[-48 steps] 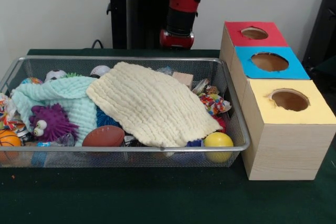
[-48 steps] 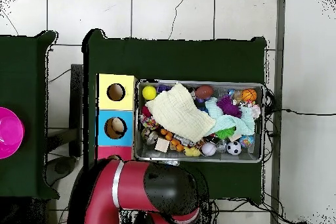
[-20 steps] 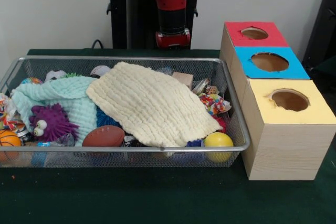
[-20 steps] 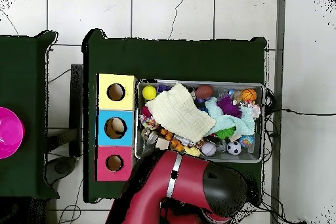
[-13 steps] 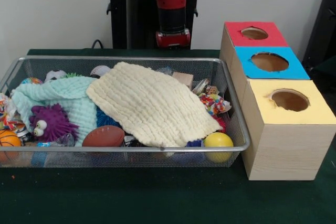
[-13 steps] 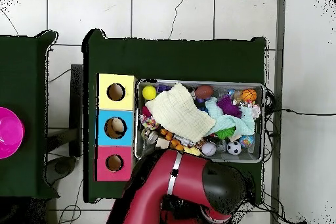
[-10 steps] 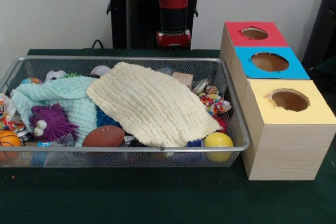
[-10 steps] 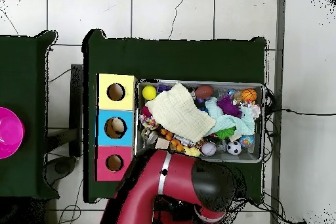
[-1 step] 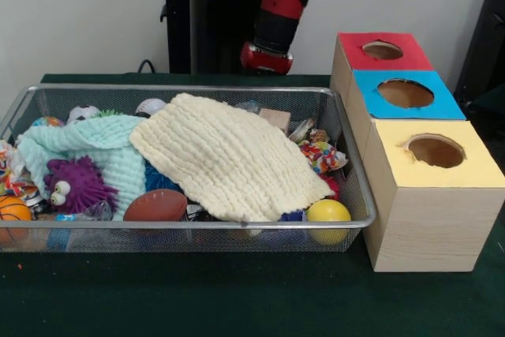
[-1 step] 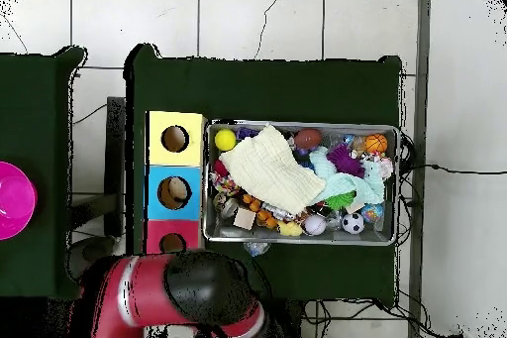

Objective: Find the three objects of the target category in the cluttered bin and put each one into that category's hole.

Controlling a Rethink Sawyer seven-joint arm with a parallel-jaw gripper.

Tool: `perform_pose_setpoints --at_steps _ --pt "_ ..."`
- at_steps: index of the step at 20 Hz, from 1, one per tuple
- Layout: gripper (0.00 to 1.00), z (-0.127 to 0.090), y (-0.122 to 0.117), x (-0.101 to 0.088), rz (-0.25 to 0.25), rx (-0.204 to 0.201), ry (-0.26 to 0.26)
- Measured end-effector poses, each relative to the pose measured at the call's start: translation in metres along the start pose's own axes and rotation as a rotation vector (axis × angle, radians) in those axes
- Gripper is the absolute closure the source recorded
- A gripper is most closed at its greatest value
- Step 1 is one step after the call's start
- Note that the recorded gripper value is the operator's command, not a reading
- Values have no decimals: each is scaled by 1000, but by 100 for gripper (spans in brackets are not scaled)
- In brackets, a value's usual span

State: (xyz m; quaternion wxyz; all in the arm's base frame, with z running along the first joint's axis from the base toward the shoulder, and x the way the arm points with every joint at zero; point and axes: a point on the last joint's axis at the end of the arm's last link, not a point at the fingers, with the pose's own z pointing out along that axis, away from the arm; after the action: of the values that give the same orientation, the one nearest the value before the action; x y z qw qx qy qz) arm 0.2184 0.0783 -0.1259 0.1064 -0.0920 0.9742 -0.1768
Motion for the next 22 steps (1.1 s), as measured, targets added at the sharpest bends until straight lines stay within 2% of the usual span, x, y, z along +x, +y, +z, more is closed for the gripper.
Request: perform_pose_setpoints --at_steps 1,3,11,19,22 --pt "0 -3 4 0 -2 42 -4" --pt "0 -5 9 0 12 90 -9" --pt "0 -11 26 -1 5 173 17" --pt "0 -13 28 -1 42 169 19" --pt "0 -12 25 -1 61 143 15"
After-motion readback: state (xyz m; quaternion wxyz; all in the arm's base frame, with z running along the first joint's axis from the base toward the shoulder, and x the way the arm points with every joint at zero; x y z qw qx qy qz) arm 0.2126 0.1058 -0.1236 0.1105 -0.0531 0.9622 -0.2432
